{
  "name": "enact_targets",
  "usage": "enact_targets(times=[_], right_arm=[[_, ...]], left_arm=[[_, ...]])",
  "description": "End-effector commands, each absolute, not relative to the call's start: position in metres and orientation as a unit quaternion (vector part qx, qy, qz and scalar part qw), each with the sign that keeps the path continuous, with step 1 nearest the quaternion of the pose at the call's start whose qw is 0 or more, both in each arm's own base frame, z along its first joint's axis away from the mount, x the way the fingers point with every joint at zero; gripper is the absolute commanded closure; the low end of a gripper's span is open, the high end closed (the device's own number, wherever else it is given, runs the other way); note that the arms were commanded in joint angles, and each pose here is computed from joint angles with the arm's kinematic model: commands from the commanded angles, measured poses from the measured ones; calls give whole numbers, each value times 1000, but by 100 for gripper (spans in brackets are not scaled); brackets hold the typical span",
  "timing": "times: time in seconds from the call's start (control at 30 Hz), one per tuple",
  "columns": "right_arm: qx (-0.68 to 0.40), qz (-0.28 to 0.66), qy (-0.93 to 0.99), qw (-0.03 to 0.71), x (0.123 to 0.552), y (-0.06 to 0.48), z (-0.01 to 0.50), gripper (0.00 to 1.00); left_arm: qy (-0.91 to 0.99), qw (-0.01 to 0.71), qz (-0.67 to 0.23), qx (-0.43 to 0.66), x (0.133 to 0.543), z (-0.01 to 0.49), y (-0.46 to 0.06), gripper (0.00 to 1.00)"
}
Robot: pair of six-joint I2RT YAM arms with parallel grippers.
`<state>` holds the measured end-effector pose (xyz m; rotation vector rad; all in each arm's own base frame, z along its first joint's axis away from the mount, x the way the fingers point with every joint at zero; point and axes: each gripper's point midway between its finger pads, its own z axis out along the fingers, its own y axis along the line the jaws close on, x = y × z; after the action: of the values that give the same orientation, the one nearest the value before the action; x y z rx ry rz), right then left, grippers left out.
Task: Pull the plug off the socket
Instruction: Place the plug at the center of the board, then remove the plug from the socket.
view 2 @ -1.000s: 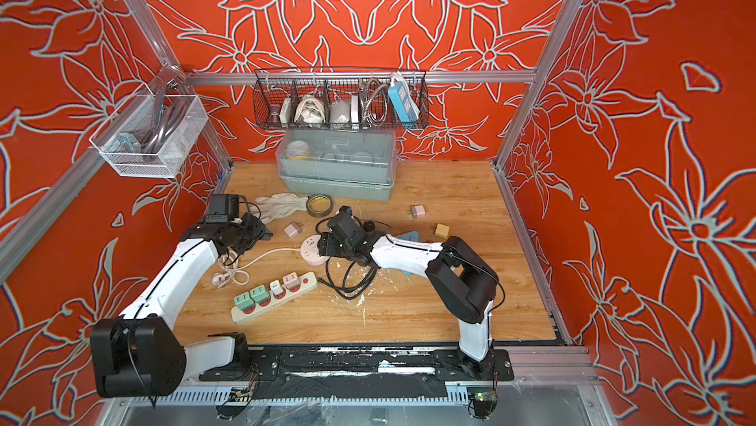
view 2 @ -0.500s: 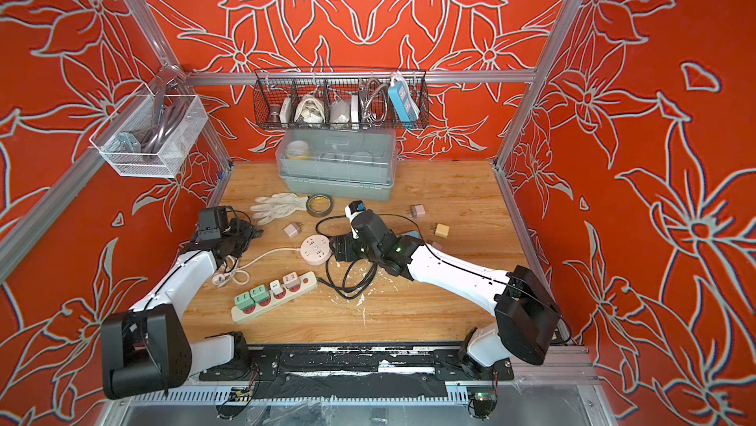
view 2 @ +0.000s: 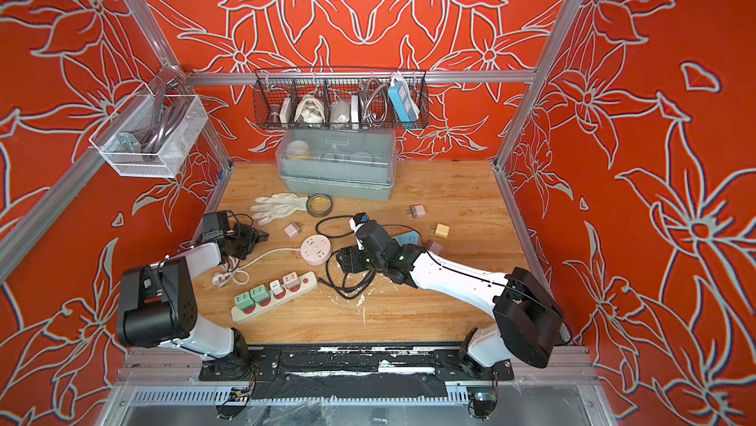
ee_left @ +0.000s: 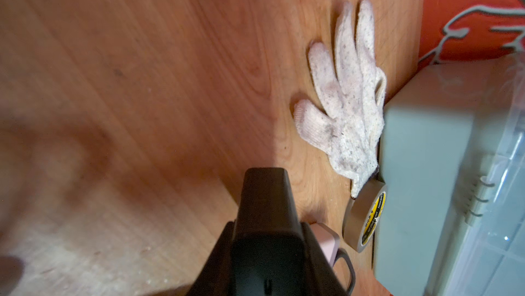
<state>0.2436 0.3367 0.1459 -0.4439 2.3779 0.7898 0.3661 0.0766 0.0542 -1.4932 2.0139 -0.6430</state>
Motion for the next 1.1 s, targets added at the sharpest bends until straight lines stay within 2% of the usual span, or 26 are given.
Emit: enact_targets(times=[0.0,0.07,0.23,0.4,0.63,0.77,0.93,1.07], right_arm=[[-167,300,891,298,244,336,145,22],[-165,304,891,293,243,339,143,22],[-167,300,895,286,241,338,138,22],[-182,286,899,276,236,332,132,22],[-193,263,907,268,225,313,126,22],[-200,249,909,268,217,298,122,22],[-202,252,906,274,209,288,125,22],[-194,264,905,272,203,283,124,22]], left_arm=[[754,270,-216,-559,364,53,85,60],[756,256,-200,-568,359,51,88,48],[751,213,-136,-610,336,52,99,34],[745,173,-96,-637,309,69,99,31],[804,183,-114,-554,299,119,68,34],[879,202,-104,-419,296,147,35,37],[959,243,-98,-106,300,178,-35,39],[963,253,-65,64,293,181,-74,45]])
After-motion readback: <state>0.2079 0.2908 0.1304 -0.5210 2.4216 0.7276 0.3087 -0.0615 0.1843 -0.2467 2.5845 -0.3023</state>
